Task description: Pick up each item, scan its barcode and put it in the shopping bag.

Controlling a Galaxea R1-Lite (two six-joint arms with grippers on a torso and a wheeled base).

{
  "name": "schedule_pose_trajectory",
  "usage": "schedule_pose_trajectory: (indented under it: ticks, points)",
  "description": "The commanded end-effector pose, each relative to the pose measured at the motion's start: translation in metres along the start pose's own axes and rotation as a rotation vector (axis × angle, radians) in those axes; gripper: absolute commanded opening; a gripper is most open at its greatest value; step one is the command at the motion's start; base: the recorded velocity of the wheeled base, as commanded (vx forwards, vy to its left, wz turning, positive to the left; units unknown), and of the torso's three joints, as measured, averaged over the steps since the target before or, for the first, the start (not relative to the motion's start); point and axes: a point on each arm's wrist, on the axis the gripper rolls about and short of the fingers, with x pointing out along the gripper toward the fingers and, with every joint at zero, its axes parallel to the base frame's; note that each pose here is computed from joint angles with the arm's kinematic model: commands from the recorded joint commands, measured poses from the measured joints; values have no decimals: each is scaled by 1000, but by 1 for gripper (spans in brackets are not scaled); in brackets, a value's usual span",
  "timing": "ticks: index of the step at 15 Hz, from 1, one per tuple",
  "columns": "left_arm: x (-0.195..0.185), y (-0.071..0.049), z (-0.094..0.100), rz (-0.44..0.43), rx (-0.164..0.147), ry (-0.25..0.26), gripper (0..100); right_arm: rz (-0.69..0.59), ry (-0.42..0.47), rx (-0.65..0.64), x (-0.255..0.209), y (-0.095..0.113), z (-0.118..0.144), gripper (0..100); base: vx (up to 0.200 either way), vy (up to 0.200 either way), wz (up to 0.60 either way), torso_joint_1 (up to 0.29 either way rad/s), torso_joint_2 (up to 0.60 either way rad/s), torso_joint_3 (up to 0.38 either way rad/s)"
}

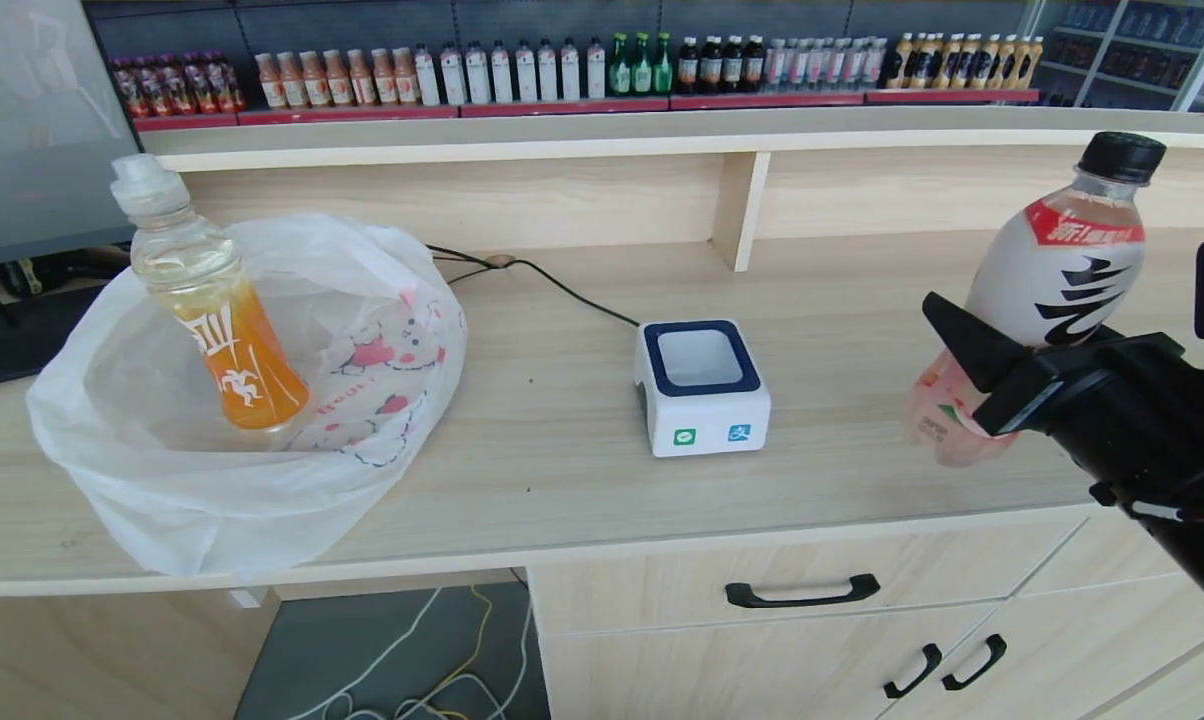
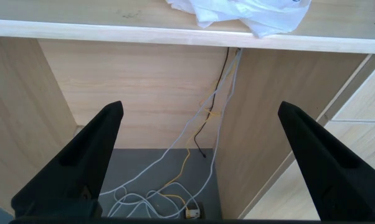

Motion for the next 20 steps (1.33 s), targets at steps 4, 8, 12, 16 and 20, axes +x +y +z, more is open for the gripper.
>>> schedule_pose_trajectory:
  ticks: [4,8,12,16,20]
  points:
    - [0,0,0,0,0,-1,100,-3,12,-3,-8,-1,-2,0,0,0,0,0,0,0]
    - [0,0,0,2,0,-1,100,-2,-18,2,-2,-1,5,0,0,0,0,0,0,0]
    - [0,0,0,0,0,-1,100,50,-78,42,23,19,14,0,0,0,0,0,0,0]
    - [0,0,0,2,0,-1,100,100,-97,227,44,63,20,0,0,0,0,0,0,0]
    - [0,0,0,2,0,-1,100,3,-151,509,89,105,48,0,0,0,0,0,0,0]
